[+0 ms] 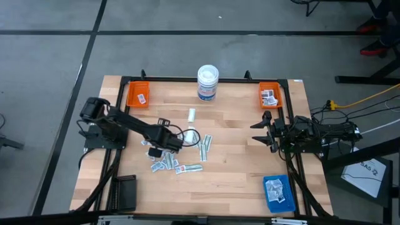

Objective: Pick & Place First Aid Supplies
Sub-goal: Put the orange ointment pack into the left orange bin

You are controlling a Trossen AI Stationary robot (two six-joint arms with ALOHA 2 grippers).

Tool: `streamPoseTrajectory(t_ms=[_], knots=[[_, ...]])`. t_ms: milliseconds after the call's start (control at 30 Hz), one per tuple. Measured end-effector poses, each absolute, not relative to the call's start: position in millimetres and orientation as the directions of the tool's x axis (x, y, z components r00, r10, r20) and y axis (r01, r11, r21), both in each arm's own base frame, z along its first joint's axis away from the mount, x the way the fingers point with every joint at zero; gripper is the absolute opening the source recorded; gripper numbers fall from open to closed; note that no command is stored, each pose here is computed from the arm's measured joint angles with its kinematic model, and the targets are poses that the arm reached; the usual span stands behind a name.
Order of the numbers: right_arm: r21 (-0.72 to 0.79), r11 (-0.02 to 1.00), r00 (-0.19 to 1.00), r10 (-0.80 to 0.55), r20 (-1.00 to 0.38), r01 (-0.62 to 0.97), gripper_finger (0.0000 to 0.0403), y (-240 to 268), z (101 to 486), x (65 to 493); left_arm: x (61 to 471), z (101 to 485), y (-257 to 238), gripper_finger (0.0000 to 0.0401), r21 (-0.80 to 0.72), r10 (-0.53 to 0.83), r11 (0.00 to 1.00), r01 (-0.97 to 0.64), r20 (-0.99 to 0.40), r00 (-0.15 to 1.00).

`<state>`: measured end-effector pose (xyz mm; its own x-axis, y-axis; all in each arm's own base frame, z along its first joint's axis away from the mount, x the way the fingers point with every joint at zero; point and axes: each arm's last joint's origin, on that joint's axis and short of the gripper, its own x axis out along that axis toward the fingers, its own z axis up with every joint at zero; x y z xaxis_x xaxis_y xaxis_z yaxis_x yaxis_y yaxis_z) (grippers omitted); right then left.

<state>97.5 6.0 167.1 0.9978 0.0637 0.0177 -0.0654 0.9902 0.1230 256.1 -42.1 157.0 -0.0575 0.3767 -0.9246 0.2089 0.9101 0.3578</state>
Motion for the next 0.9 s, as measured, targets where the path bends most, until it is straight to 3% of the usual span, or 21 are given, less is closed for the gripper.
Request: streamPoseTrajectory(t_ms=[467,900], knots=[[0.123,0.990,0.998,0.063,0.018,-0.065,0.0245,6.0,167.1,97.5,245.4,134.2,-26.4,0.0130,0.374,0.418,0.894,0.246,-0.895,-0.157],[0.123,0.990,0.998,0.063,0.018,-0.065,0.0245,6.0,167.1,97.5,251.8,131.0,-25.5,0.0129,0.374,0.404,0.897,0.237,-0.911,-0.089]])
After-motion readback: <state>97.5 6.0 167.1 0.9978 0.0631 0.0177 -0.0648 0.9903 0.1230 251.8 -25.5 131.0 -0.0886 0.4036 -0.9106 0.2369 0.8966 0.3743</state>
